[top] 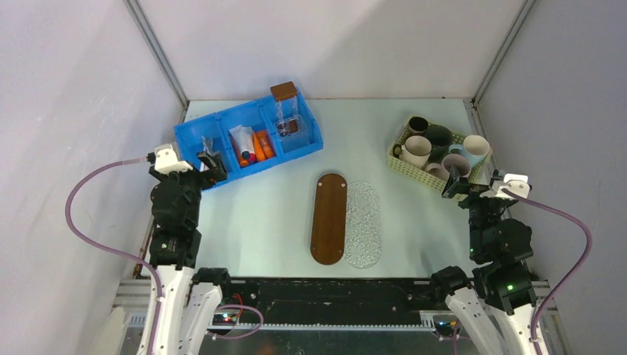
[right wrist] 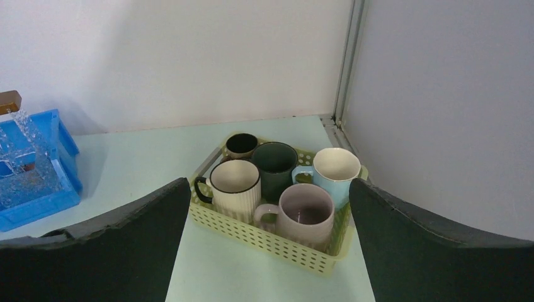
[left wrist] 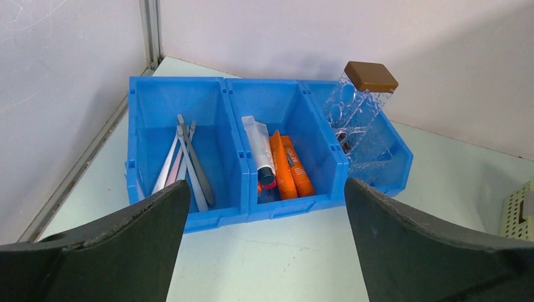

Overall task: Prepare toiletry sets of a toothbrush and toothpaste on the tray
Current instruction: Pick up the cup from the storage box.

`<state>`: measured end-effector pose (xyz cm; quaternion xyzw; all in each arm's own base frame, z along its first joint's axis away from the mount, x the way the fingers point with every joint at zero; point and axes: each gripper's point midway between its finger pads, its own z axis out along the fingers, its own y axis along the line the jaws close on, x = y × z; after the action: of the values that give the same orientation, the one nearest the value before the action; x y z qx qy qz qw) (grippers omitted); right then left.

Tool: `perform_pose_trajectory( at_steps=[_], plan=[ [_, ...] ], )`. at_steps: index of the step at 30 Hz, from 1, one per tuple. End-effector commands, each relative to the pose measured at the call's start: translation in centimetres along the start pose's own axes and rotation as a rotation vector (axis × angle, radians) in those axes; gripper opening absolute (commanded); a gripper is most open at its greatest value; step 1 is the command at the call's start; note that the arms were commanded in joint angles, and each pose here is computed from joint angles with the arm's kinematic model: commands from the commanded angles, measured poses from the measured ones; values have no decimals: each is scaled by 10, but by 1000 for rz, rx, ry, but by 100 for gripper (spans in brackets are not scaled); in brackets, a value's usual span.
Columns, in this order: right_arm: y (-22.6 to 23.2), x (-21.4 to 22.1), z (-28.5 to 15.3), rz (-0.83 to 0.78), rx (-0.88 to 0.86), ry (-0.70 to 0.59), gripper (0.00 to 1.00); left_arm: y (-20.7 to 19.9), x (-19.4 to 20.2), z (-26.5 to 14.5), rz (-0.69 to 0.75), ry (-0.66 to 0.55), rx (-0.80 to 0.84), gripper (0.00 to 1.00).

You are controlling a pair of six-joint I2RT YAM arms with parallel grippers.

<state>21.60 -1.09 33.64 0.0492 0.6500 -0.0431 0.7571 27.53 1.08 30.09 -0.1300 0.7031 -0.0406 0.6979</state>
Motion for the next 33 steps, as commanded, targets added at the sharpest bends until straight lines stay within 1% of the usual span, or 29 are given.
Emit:
perform_pose_trajectory(
  at_steps=[1, 6, 11, 16, 18, 21, 24, 26, 29, 30, 33],
  plan=[
    [0, -14, 3, 37, 9, -19, 99, -4, -20, -1, 6, -46, 13, 100],
    [2, -11, 7, 16, 16, 28, 100, -5, -17, 2, 7, -23, 15, 100],
    [7, -4, 21, -10, 24, 118, 99, -3, -18, -1, 14, -23, 7, 100],
    [17, 9, 39, 15, 46, 240, 99, -1, -23, -7, 40, -30, -1, 100],
    [24, 25, 52, 10, 61, 330, 99, -2, -24, -10, 63, -35, 0, 100],
    [28, 37, 63, 61, 91, 432, 99, -5, -21, -15, 91, -24, 5, 100],
    [34, 60, 78, 115, 108, 548, 99, -6, -16, -18, 102, -13, 11, 100],
    [26, 70, 87, 179, 155, 595, 99, -8, -13, -20, 105, -10, 20, 100],
    [23, 86, 100, 277, 199, 647, 100, -10, -14, -21, 106, -14, 26, 100],
    [19, 94, 105, 286, 222, 668, 99, -9, -14, -21, 106, -14, 24, 100],
    [14, 106, 120, 332, 293, 675, 99, -7, -14, -21, 105, -18, 11, 100]
  ],
)
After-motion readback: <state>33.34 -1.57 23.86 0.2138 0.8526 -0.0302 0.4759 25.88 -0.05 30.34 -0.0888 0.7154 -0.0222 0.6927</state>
